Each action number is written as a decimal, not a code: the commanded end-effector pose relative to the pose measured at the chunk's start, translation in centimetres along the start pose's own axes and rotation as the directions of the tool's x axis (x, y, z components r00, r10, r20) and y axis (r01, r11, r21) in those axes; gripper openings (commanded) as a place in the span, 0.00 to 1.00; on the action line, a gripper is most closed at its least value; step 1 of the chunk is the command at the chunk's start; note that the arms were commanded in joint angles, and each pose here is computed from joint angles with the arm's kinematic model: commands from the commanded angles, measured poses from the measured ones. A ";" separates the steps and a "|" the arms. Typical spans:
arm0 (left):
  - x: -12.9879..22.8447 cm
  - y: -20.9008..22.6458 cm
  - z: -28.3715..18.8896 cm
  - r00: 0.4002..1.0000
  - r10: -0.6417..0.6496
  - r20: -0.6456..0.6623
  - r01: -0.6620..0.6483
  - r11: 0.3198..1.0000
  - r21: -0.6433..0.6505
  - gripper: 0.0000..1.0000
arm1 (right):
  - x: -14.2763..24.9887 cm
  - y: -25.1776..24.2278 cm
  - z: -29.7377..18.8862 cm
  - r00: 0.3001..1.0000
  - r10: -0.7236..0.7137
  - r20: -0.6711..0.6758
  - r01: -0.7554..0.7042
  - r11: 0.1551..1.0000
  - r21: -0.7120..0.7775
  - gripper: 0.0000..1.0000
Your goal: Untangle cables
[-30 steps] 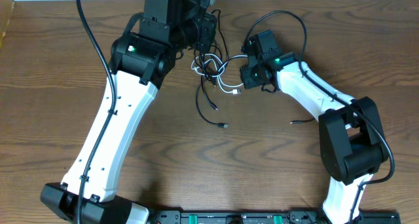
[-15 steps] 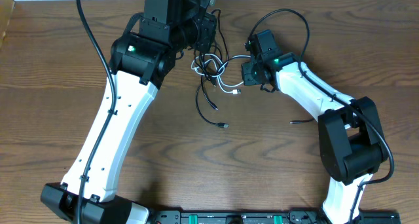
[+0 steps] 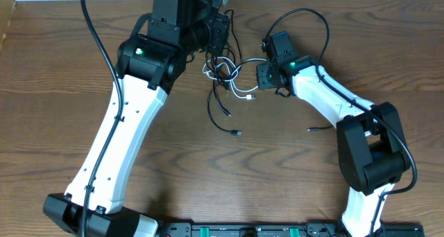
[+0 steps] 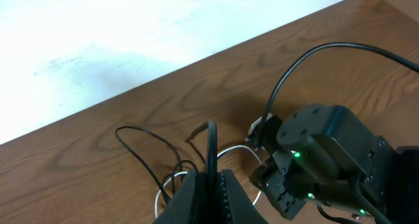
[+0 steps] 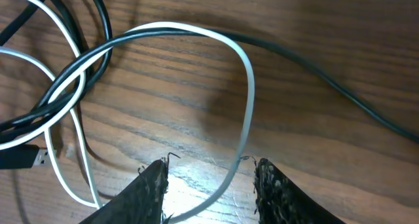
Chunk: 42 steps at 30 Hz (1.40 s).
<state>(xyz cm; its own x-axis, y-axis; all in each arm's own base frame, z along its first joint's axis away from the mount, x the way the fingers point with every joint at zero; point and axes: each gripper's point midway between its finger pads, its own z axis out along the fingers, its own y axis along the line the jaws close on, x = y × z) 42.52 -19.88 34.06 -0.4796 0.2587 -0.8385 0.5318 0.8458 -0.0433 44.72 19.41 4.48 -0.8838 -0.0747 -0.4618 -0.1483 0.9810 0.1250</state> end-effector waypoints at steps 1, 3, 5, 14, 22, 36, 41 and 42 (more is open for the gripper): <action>-0.3 -0.5 -0.8 1.000 0.019 0.018 -0.019 1.000 0.014 0.07 | 0.4 0.7 0.9 1.000 0.012 -0.016 -0.012 1.000 -0.011 0.32; -0.3 -0.5 -0.8 1.000 0.019 0.019 -0.019 1.000 0.015 0.07 | 0.3 0.9 0.9 1.000 0.008 -0.013 -0.008 1.000 -0.014 0.31; -0.3 -0.5 -0.8 1.000 0.019 0.018 -0.019 1.000 0.014 0.07 | 0.4 1.1 0.9 1.000 0.005 -0.013 -0.005 1.000 -0.016 0.33; -0.3 -0.5 -0.8 1.000 0.019 0.018 -0.019 1.000 0.014 0.07 | 0.5 1.3 0.9 1.000 0.000 -0.013 0.000 1.000 -0.019 0.03; -0.3 -0.5 -0.8 1.000 0.020 0.018 -0.020 1.000 0.014 0.07 | -0.5 1.8 0.1 0.999 -0.046 0.023 0.047 0.998 -0.040 0.01; -0.2 0.1 -0.8 1.000 0.019 0.011 -0.019 1.000 -0.020 0.07 | -7.0 -3.8 -14.8 0.932 -0.230 0.279 0.155 0.951 0.268 0.01; -0.2 0.1 -0.8 0.999 0.033 0.010 -0.033 0.999 -0.022 0.07 | -7.4 -8.3 -19.6 0.929 -0.174 0.326 0.054 0.936 0.347 0.01; -0.2 0.1 -0.8 0.999 0.033 0.010 -0.033 0.999 -0.024 0.07 | -7.4 -9.0 -20.4 0.928 -0.171 0.331 0.043 0.932 0.360 0.01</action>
<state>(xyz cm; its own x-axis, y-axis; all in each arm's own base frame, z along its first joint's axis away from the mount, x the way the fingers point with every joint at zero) 42.59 -19.74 34.03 -0.4788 0.2621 -0.8379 0.5270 0.8491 -0.0356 43.87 11.02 22.38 -0.6662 -0.1819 -0.7232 -0.1009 0.9829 -0.1542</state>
